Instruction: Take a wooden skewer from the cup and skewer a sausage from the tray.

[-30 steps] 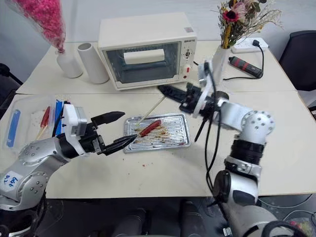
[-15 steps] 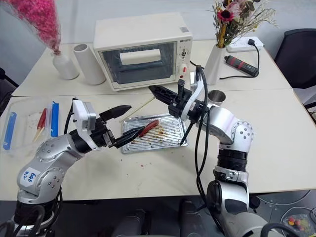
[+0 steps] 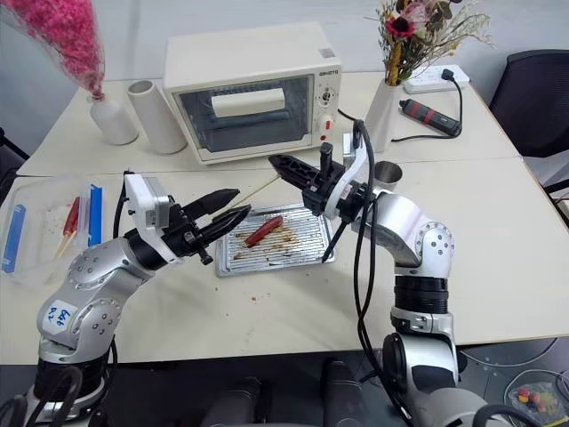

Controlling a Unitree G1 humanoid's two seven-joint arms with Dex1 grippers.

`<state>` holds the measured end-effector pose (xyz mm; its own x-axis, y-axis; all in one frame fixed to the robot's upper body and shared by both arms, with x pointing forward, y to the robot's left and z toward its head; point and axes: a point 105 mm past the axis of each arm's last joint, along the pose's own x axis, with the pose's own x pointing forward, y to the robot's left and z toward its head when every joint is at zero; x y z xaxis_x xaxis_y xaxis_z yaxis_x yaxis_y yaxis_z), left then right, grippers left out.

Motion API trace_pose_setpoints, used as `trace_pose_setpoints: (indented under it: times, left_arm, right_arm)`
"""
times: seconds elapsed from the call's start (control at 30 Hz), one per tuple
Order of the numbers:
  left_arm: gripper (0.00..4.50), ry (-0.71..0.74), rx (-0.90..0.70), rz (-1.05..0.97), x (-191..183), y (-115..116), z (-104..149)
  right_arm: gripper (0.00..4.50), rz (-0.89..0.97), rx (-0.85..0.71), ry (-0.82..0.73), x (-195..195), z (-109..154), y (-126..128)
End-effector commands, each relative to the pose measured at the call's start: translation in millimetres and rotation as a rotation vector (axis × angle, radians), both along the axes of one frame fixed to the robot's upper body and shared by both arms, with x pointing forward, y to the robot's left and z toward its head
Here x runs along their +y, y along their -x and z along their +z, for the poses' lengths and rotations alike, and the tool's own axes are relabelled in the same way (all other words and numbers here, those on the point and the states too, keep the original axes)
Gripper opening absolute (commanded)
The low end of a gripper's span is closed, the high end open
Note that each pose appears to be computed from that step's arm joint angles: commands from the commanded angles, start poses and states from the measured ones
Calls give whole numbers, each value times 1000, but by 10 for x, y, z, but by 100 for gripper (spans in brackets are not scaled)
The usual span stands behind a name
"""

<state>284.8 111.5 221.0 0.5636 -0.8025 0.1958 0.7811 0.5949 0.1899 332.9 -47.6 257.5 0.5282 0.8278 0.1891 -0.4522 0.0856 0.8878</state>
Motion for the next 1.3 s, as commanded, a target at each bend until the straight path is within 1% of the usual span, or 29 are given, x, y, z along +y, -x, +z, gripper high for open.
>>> trace_pose_setpoints:
  times: [0.03,0.13,0.23,0.37,0.4,0.67,0.7,0.73,0.87,0.93,1.0,1.1,1.2,1.3]
  left_arm:
    - [191,-4,-42,-1,11,25,79]
    - [191,0,-44,0,15,21,88]
    - [136,12,-43,-2,21,22,95]
    - [13,6,-36,-10,7,34,72]
    - [3,5,-35,-10,7,34,68]
    - [3,-5,-31,12,54,13,63]
    - [0,-6,-31,19,74,11,64]
    - [0,-7,-31,25,91,10,64]
    - [0,-24,-29,74,247,29,61]
    - [0,-40,-22,111,380,54,51]
    - [0,-65,-5,156,545,101,27]
    - [0,-108,32,208,766,217,-30]
    - [0,-155,88,234,934,372,-118]
    - [0,-194,153,250,1070,550,-203]
  right_arm:
    - [0,17,-48,-27,-4,104,73]
    - [0,18,-48,-25,-16,93,69]
    - [0,18,-47,-22,-31,74,65]
    - [0,11,-44,-24,-54,65,51]
    - [0,10,-46,-27,-56,74,50]
    - [0,19,-75,-23,-40,116,73]
    - [54,19,-85,-22,-40,128,82]
    - [76,19,-94,-21,-40,136,87]
    - [211,2,-175,82,-30,126,108]
    - [282,-1,-256,189,-12,87,121]
    - [336,-4,-394,363,32,-5,143]
    - [336,19,-678,658,100,-195,154]
    - [336,58,-904,804,137,-302,72]
    - [336,137,-1124,892,262,-354,-42]
